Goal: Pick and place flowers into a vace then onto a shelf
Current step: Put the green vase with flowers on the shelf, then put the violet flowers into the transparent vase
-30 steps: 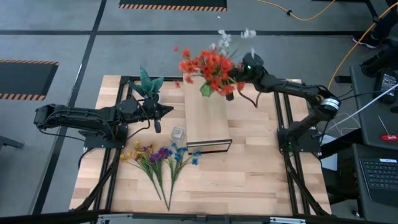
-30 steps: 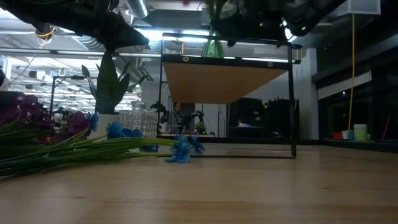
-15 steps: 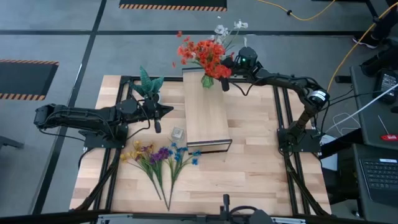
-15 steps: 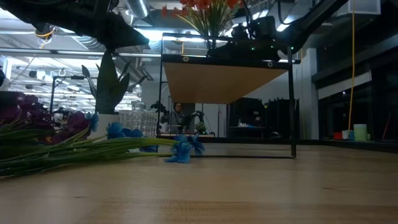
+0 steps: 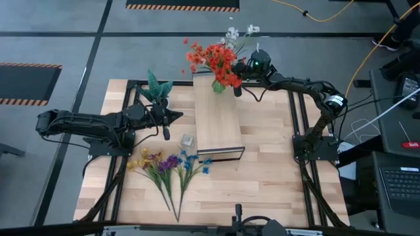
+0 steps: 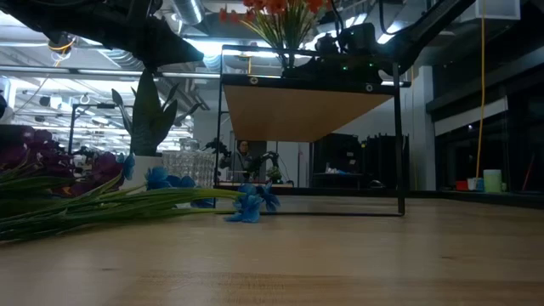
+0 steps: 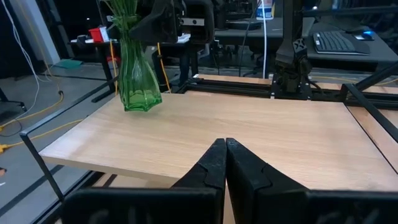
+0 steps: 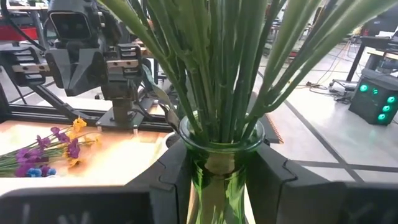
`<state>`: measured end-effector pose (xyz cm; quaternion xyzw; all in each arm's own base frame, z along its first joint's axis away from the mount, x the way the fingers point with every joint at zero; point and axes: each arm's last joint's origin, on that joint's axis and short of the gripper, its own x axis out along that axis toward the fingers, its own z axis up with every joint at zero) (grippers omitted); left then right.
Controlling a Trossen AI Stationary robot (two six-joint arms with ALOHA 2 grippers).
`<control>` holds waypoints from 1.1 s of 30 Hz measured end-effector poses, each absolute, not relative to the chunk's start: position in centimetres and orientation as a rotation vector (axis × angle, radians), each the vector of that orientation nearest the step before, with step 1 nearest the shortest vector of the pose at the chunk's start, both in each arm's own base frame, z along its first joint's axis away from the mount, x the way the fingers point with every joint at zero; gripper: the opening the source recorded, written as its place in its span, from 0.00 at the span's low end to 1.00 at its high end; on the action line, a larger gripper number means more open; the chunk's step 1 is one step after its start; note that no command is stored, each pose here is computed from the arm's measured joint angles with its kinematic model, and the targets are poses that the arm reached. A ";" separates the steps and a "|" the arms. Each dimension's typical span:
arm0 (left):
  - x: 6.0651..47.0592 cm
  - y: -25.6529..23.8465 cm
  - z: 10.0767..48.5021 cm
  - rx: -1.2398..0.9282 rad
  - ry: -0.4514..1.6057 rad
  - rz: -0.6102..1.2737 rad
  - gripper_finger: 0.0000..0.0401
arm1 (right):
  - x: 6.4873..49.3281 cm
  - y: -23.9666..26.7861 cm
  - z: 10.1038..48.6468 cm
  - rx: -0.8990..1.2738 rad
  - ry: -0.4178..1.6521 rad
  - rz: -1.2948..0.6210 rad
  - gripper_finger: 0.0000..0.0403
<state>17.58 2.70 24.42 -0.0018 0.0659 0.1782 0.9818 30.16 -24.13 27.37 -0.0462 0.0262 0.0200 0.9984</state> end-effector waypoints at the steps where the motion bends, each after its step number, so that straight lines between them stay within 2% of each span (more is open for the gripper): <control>1: 17.6 2.7 24.4 -0.004 0.133 0.358 0.01 | 30.2 -24.1 27.4 -0.092 0.053 0.040 0.27; 20: 17.6 2.7 24.4 -0.004 0.134 0.358 0.01 | 31.1 -24.8 25.6 -0.069 0.040 0.040 0.28; 27: 17.6 2.7 24.4 -0.004 0.135 0.358 0.01 | 31.1 -24.8 25.3 -0.043 0.069 0.043 0.57; 30: 17.6 2.7 24.4 -0.004 0.134 0.359 0.01 | 31.0 -24.8 25.3 -0.041 0.072 0.043 0.64; 33: 17.6 2.7 24.4 -0.007 0.134 0.359 0.01 | 31.1 -24.8 25.2 -0.041 0.074 0.043 0.66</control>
